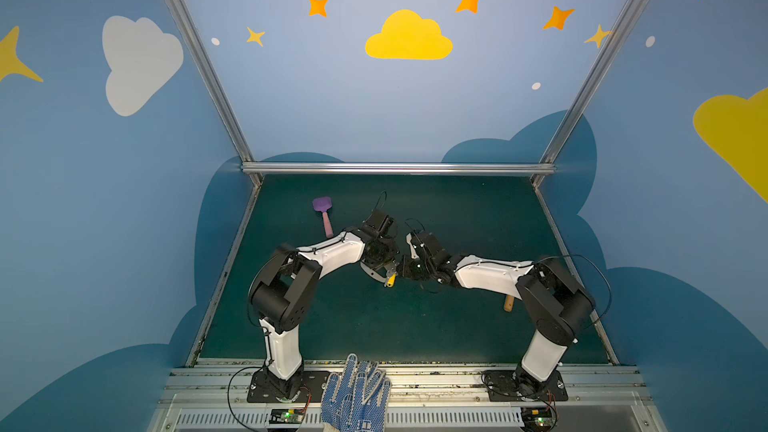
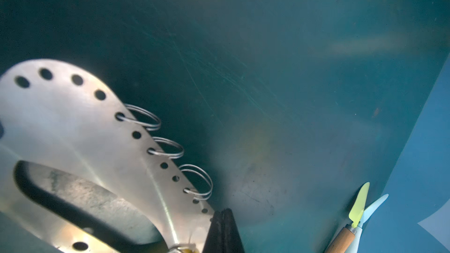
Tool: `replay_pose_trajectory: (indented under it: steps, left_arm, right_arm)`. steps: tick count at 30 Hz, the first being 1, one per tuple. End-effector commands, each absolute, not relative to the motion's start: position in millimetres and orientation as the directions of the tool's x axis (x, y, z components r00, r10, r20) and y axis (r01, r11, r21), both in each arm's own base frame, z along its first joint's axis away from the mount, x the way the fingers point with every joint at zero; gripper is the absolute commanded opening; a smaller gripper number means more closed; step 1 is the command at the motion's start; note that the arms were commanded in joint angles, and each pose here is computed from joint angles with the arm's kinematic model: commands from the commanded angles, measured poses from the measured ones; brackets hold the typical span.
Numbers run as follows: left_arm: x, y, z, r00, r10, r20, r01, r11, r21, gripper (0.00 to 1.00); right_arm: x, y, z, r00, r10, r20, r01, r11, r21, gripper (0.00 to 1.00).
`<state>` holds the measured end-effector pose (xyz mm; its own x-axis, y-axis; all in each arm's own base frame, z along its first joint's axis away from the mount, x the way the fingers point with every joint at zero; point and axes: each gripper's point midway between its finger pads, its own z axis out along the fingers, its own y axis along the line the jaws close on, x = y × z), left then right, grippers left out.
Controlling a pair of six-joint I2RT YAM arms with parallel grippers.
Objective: Put the keys on the keyring
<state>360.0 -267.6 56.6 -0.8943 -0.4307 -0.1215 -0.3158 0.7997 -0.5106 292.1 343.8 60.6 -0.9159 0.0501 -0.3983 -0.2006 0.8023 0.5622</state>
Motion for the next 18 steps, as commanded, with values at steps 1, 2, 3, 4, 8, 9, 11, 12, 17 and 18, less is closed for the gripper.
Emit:
replay_pose_trajectory:
  steps: [1, 2, 3, 4, 8, 9, 11, 12, 17, 18]
  left_arm:
    - [360, -269, 57, -0.896, -0.427, -0.121, -0.312, 0.8, -0.512, 0.04]
    - [360, -270, 57, -0.897, -0.426, -0.12, -0.311, 0.799, -0.515, 0.04]
    - [360, -269, 56, -0.897, -0.425, -0.117, -0.312, 0.799, -0.513, 0.04]
    - [359, -269, 56, -0.898, -0.424, -0.115, -0.312, 0.799, -0.514, 0.04]
    - [358, -269, 54, -0.902, -0.416, -0.112, -0.308, 0.804, -0.509, 0.04]
    - [357, -270, 54, -0.903, -0.416, -0.109, -0.308, 0.803, -0.51, 0.04]
    - [358, -271, 55, -0.904, -0.412, -0.11, -0.303, 0.802, -0.514, 0.04]
    - [357, -271, 55, -0.905, -0.411, -0.108, -0.303, 0.802, -0.515, 0.04]
    - [358, -272, 57, -0.906, -0.409, -0.112, -0.298, 0.802, -0.518, 0.04]
    - [359, -271, 58, -0.905, -0.411, -0.114, -0.298, 0.801, -0.518, 0.04]
  right_arm:
    - [295, 338, 69, -0.905, 0.065, -0.421, -0.203, 0.802, 0.561, 0.0]
    - [295, 338, 69, -0.906, 0.068, -0.418, -0.201, 0.8, 0.565, 0.0]
    - [296, 338, 70, -0.905, 0.069, -0.419, -0.204, 0.795, 0.572, 0.0]
    - [297, 338, 72, -0.902, 0.07, -0.425, -0.21, 0.79, 0.576, 0.0]
    - [299, 337, 79, -0.897, 0.063, -0.437, -0.227, 0.783, 0.579, 0.0]
    - [299, 337, 80, -0.897, 0.062, -0.437, -0.23, 0.78, 0.582, 0.0]
    - [301, 335, 82, -0.897, 0.064, -0.437, -0.23, 0.776, 0.587, 0.0]
    - [302, 335, 83, -0.901, 0.066, -0.43, -0.229, 0.769, 0.597, 0.0]
    - [302, 341, 86, -0.916, 0.042, -0.4, -0.244, 0.732, 0.636, 0.0]
    - [300, 344, 86, -0.919, 0.031, -0.393, -0.251, 0.723, 0.644, 0.0]
